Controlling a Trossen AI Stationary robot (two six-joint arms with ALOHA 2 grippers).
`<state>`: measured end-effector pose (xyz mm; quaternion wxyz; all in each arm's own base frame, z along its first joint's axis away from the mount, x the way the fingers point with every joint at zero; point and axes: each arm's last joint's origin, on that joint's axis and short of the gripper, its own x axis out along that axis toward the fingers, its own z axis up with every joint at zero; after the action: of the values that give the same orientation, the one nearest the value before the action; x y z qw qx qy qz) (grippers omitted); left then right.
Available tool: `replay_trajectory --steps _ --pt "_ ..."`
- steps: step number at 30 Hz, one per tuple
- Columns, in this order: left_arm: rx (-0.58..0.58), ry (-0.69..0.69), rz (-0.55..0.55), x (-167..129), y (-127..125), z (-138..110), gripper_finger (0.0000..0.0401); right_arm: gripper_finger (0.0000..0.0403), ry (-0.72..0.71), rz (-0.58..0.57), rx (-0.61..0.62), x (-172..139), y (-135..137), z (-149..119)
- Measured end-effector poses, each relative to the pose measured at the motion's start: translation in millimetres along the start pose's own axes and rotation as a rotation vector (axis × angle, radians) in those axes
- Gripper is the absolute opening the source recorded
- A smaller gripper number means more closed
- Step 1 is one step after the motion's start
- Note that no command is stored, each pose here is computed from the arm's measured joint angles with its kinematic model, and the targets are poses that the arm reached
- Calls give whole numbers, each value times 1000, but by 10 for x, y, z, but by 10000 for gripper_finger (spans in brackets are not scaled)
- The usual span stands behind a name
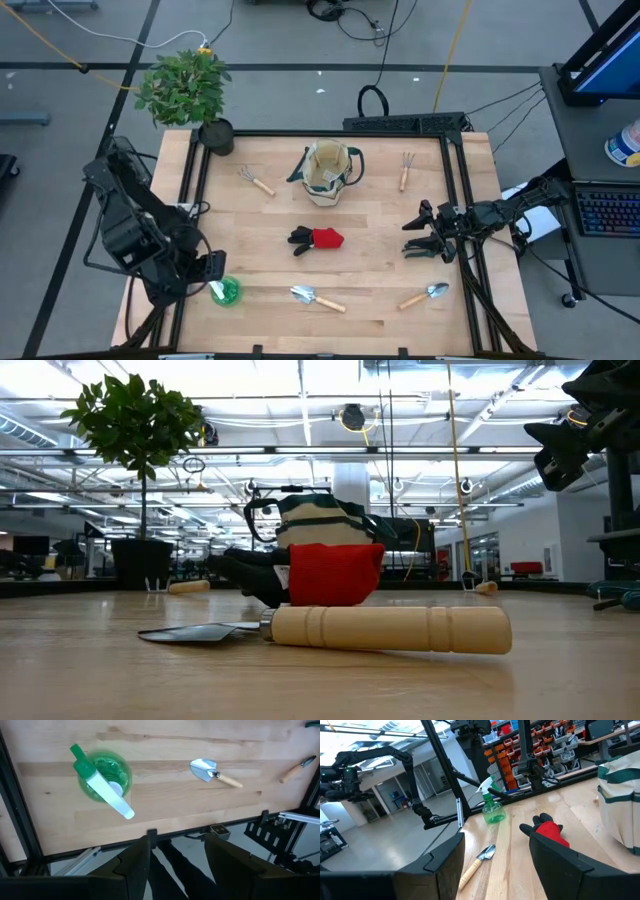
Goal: Pick & Place Garden tools in Gardening bag
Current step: Put the spray bottle into the gardening tool bag
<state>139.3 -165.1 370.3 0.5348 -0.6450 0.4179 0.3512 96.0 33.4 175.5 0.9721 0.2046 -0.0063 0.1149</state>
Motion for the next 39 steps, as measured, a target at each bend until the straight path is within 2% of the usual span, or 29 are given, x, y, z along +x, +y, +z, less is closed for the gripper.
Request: replay_trajectory --steps 4,10,16,26,39 --pt "2 -11 24 62 -9 -38 196 215 0 0 0 0 0 0" --pt "-44 5 168 189 14 -115 196 215 0 0 0 0 0 0" --pt "-71 -55 211 304 29 -170 196 215 0 0 0 0 0 0" --pt "-58 -83 231 409 18 -222 196 215 0 0 0 0 0 0" --pt "43 -56 222 412 7 -237 196 215 0 1 0 0 0 0"
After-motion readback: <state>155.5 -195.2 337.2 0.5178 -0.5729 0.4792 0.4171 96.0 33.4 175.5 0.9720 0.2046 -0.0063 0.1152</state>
